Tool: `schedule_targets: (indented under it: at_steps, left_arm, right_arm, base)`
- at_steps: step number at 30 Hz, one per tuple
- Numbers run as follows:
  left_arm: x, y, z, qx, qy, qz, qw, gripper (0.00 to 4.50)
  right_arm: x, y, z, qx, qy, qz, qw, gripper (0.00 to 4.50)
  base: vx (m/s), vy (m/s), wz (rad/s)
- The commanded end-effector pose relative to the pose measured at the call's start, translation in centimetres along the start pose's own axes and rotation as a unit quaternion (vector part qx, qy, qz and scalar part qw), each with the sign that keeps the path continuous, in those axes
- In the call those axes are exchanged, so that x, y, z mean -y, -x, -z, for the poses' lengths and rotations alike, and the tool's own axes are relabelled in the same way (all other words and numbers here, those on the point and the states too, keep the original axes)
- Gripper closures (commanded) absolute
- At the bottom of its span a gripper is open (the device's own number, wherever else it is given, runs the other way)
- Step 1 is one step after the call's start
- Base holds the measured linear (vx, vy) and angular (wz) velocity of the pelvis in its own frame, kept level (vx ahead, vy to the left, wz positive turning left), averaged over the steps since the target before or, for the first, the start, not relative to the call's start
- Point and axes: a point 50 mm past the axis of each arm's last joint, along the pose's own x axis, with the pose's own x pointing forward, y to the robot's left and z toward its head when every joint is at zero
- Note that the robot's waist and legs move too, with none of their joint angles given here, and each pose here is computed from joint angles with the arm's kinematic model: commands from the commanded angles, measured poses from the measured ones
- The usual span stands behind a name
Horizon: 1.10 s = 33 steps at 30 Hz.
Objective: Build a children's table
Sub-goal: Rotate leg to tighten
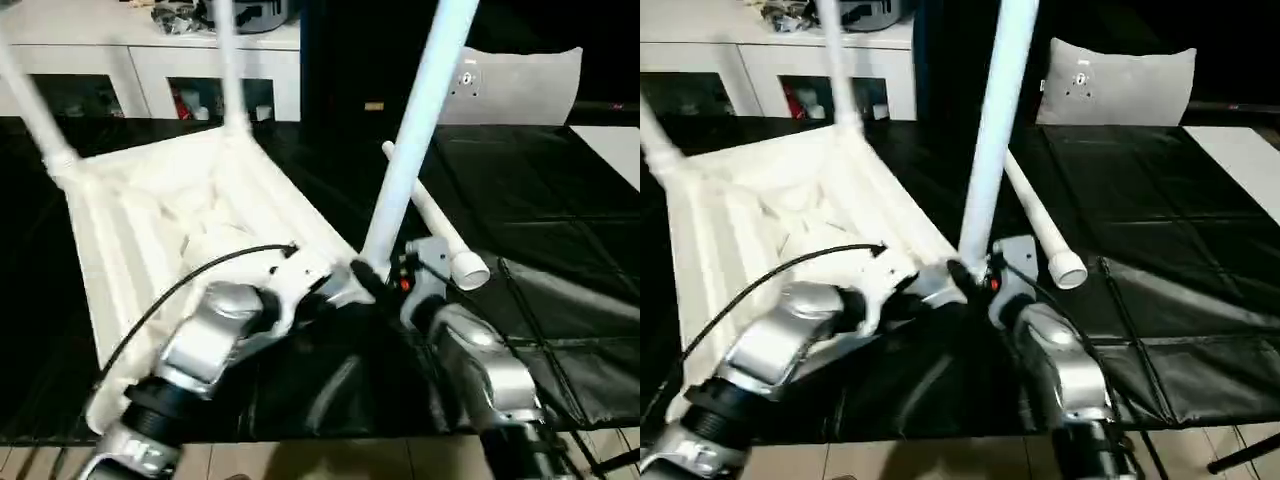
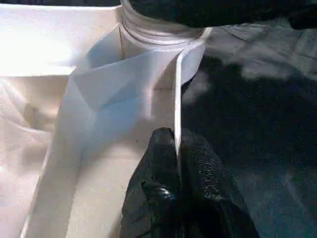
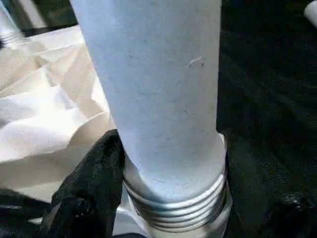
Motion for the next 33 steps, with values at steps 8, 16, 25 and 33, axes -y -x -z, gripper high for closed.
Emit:
schedule_targets:
  at_steps: [8,16,25,33]
  left_arm:
    - [1.0,0.1,-3.1,0.075,-0.067,0.052,0.994,4.5]
    - [-0.5,1.6,-1.3,0.047,-0.097,0.08,0.991,4.5]
    - [-2.7,4.3,1.1,0.006,-0.138,0.095,0.986,4.5]
    - [-2.5,4.5,1.0,0.033,-0.093,0.123,0.987,3.95]
  right_arm:
    - [0.2,0.6,2.0,-0.03,-0.007,-0.008,1.0,0.78]
    - [1.3,3.3,0.7,-0.007,0.025,-0.08,0.996,0.03]
    - [2.6,7.4,0.9,-0.054,0.088,-0.168,0.98,0.03]
    - [2.4,7.7,0.6,-0.048,0.076,-0.168,0.982,0.0]
  base:
    - [0.0,0.0,0.0]
    - [0.0,0.0,0.0]
    - [0.0,0.0,0.0]
    - [0.0,0.0,0.0]
